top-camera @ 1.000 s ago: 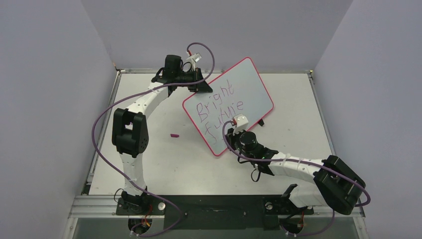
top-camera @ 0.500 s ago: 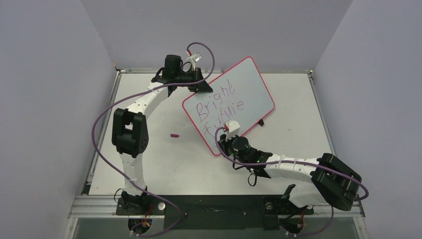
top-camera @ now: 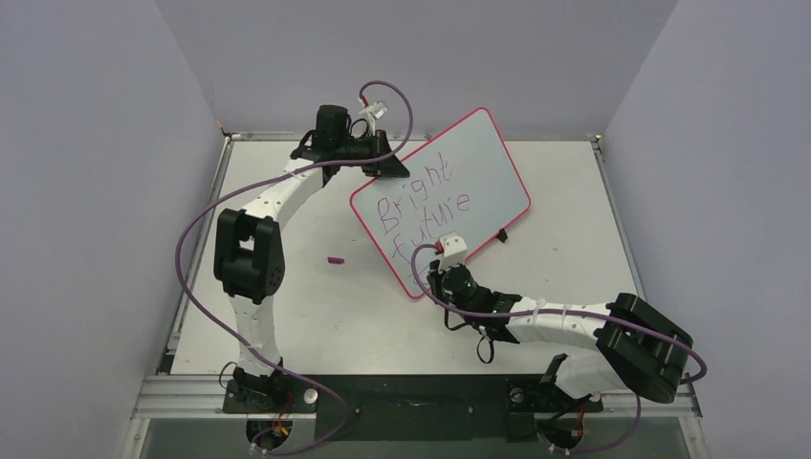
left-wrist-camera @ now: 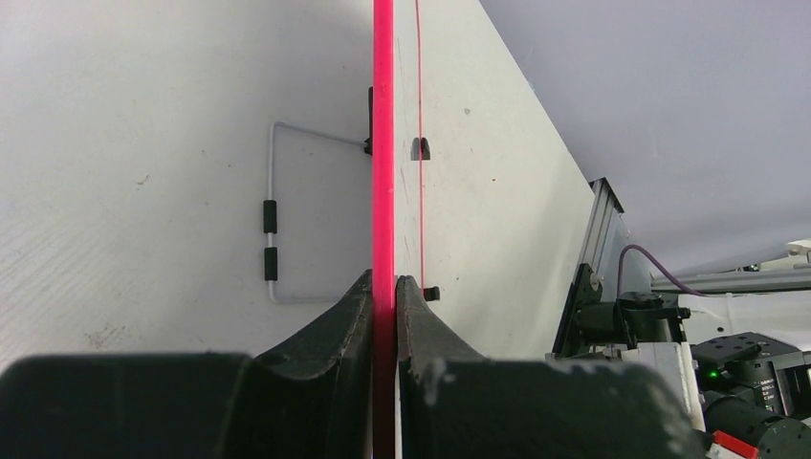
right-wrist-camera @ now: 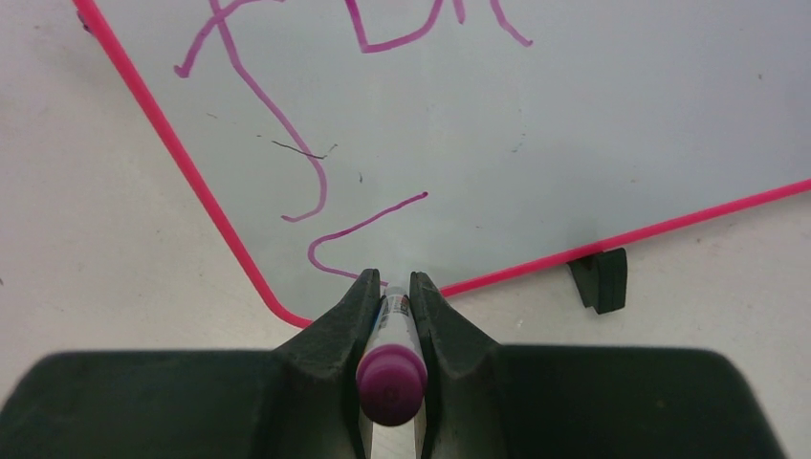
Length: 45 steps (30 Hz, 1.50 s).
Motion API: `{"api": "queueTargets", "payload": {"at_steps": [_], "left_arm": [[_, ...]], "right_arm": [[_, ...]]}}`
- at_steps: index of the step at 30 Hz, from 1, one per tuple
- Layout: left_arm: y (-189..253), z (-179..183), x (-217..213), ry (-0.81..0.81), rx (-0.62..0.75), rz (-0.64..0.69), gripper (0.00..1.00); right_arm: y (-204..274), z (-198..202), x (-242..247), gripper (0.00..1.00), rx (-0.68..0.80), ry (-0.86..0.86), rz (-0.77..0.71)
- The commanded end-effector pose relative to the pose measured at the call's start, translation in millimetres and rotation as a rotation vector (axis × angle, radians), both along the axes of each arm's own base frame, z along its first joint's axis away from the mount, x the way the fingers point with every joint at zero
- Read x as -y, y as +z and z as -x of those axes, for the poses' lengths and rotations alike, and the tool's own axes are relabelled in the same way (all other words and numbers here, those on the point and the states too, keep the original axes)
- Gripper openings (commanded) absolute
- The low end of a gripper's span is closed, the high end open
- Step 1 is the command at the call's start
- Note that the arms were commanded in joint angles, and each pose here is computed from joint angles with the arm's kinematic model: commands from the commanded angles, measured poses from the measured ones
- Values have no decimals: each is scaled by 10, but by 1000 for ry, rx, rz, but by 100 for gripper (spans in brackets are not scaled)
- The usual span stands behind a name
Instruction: Write a sentence on the whiteboard
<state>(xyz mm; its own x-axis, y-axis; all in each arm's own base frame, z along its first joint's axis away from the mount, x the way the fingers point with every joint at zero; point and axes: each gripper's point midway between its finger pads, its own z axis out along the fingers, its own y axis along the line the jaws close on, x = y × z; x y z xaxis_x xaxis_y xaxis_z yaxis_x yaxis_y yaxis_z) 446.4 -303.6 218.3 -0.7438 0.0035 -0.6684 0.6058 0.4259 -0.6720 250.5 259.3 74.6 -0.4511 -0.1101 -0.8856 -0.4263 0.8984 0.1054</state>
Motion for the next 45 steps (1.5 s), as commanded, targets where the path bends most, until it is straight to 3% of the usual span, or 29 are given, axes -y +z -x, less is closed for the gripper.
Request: {"api": "queueTargets", "payload": {"at_steps": [1, 11, 18, 45], "left_arm": [[509, 92, 64, -45, 170, 53, 0], [501, 87, 66, -44, 168, 54, 0], [507, 88, 65, -44, 169, 55, 0], [508, 88, 59, -44, 170, 56, 0]], "right_arm": [[109, -144, 158, 0, 28, -111, 7], [419, -240, 187, 0, 88, -103, -11], [781, -247, 211, 0, 136, -102, -128], [510, -605, 184, 0, 80, -132, -122]]}}
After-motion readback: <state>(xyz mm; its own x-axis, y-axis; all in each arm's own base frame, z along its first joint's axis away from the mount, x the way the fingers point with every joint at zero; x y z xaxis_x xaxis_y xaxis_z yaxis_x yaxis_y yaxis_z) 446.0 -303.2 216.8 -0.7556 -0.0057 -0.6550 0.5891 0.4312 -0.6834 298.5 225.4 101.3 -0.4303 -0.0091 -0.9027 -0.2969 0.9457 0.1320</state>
